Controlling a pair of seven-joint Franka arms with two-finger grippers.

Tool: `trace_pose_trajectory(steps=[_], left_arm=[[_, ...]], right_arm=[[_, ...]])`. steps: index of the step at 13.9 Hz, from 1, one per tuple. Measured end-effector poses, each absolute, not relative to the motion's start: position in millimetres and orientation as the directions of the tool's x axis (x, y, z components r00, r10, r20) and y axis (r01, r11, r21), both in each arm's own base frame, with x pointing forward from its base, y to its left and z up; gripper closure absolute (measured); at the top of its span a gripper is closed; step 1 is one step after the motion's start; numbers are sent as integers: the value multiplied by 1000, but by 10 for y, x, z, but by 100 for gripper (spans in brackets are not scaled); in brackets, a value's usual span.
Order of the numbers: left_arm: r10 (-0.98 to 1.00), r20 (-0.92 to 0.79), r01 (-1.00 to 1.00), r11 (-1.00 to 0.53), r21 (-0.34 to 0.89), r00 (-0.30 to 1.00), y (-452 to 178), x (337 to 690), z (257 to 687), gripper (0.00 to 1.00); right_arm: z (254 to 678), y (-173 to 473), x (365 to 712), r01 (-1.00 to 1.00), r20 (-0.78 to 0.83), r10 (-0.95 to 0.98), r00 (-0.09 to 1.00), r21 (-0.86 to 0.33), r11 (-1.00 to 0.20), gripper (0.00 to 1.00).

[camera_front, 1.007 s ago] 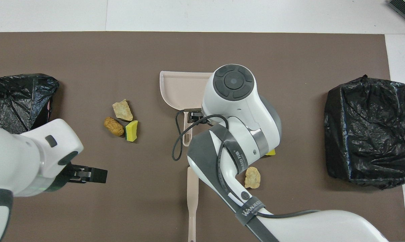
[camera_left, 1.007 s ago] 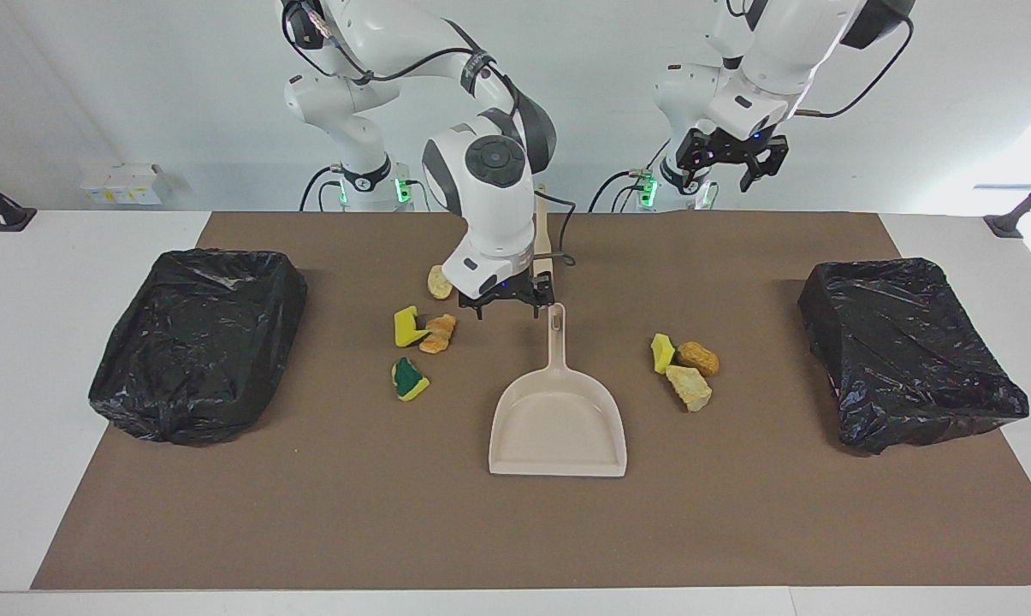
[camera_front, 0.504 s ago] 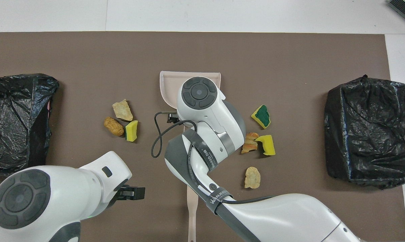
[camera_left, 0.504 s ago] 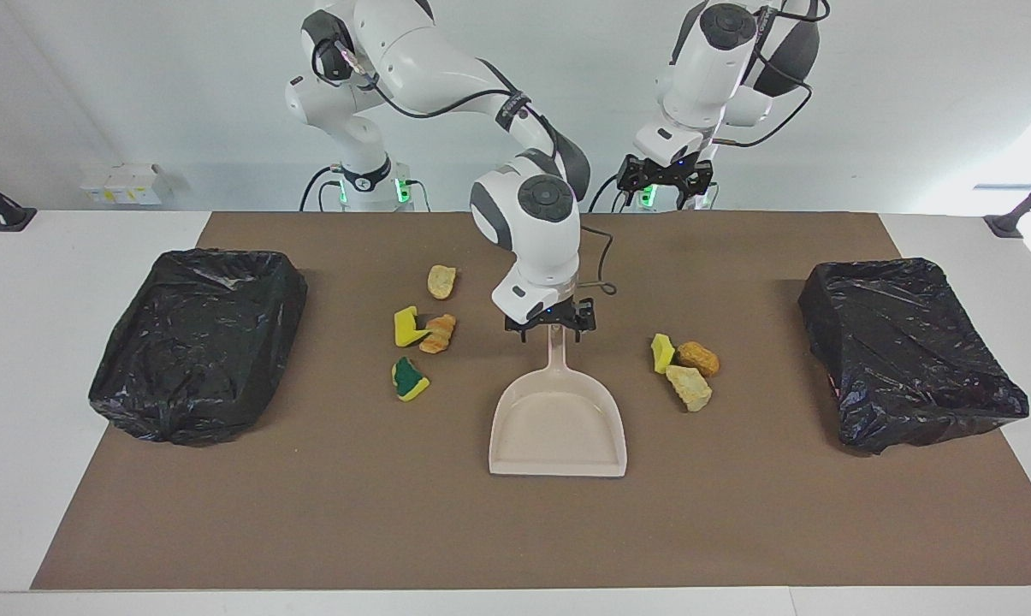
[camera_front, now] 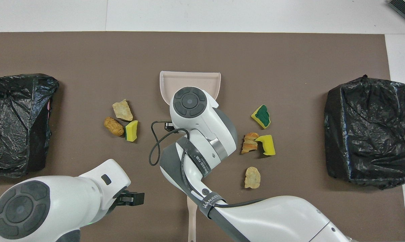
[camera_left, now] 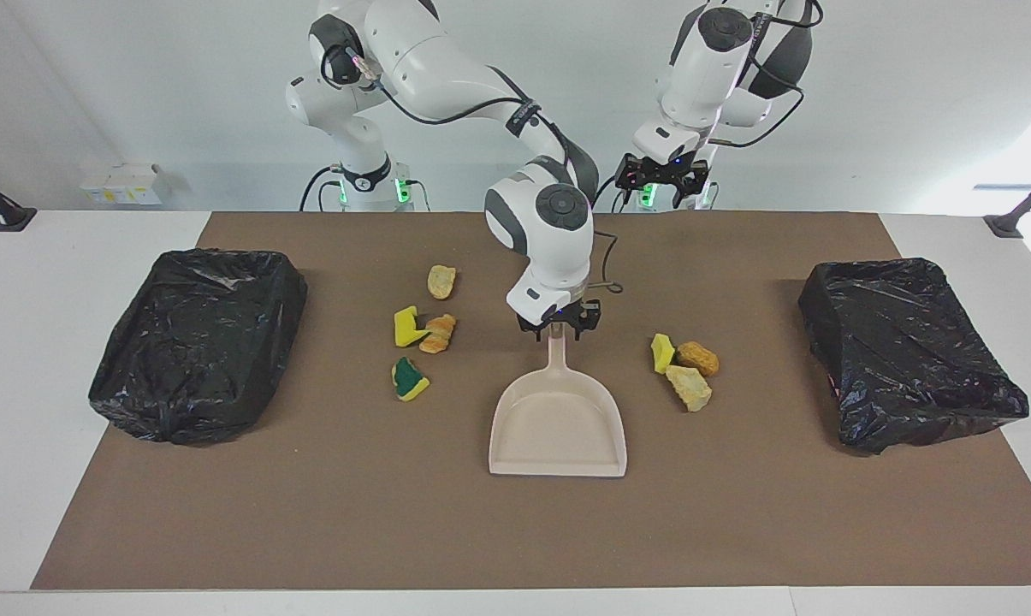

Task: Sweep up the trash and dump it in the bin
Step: 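Reach the right gripper to the dustpan handle and grasp it, then drag the dustpan with the right gripper toward the nearby trash pieces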

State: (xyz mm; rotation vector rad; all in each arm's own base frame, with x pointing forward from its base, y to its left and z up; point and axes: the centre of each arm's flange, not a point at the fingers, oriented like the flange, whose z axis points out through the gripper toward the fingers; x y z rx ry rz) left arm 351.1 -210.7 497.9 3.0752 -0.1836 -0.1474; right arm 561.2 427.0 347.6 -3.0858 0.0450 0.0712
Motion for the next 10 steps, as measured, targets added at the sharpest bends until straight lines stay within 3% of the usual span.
trace_pose_trajectory(steps=[1,3,5,6,10], left_arm=[[-120,-93,-114,-991,63,988,-2100,3513,4975,0],[-119,-94,-113,-992,63,988,-2096,3514,4972,0],[-123,-93,-117,-991,63,988,-2111,3505,4971,0],[-133,-92,-128,-990,64,987,-2149,3484,4973,0],[-210,-91,-205,-977,62,974,-2469,3301,4881,0]], right_arm=[[3475,4265,5605,-30,-48,-28,998,-53,-998,39],[3501,4241,5618,-34,-44,-31,999,-54,-998,58],[3538,4191,5657,-42,-39,-40,998,-56,-998,61],[3551,4176,5669,-41,-36,-39,999,-57,-997,68],[3643,3967,5810,29,-19,30,999,-65,-997,68]])
